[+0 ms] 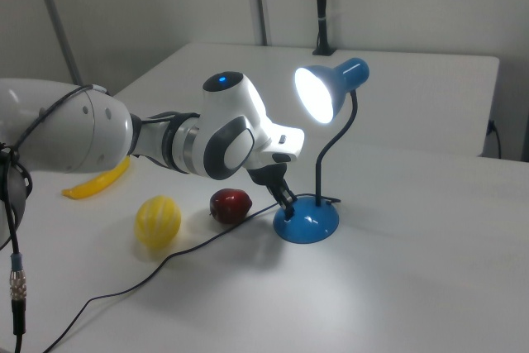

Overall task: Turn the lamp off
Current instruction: 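Press down on the switch on the blue lamp base with the gripper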

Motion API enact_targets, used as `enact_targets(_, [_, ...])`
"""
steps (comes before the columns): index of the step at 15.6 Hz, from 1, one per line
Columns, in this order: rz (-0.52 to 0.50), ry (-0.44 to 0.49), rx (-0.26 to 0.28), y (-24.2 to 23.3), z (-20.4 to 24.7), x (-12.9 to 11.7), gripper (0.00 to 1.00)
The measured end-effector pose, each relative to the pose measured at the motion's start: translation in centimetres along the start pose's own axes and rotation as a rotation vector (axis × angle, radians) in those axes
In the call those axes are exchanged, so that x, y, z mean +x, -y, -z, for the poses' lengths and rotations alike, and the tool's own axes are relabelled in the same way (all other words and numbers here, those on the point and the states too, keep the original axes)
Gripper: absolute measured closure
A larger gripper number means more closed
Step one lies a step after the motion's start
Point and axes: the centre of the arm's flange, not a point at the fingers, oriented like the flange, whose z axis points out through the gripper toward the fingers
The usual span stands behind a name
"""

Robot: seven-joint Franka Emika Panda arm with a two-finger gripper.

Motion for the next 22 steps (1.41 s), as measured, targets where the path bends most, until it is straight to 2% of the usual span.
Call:
enact_targets(12, [0.061, -0.008, -0.035, 0.6, -0.4, -0.7, 0.99])
enact_targets(22, [0.091, 0.018, -0.054, 0.8, -1.0, -2.5, 0.99])
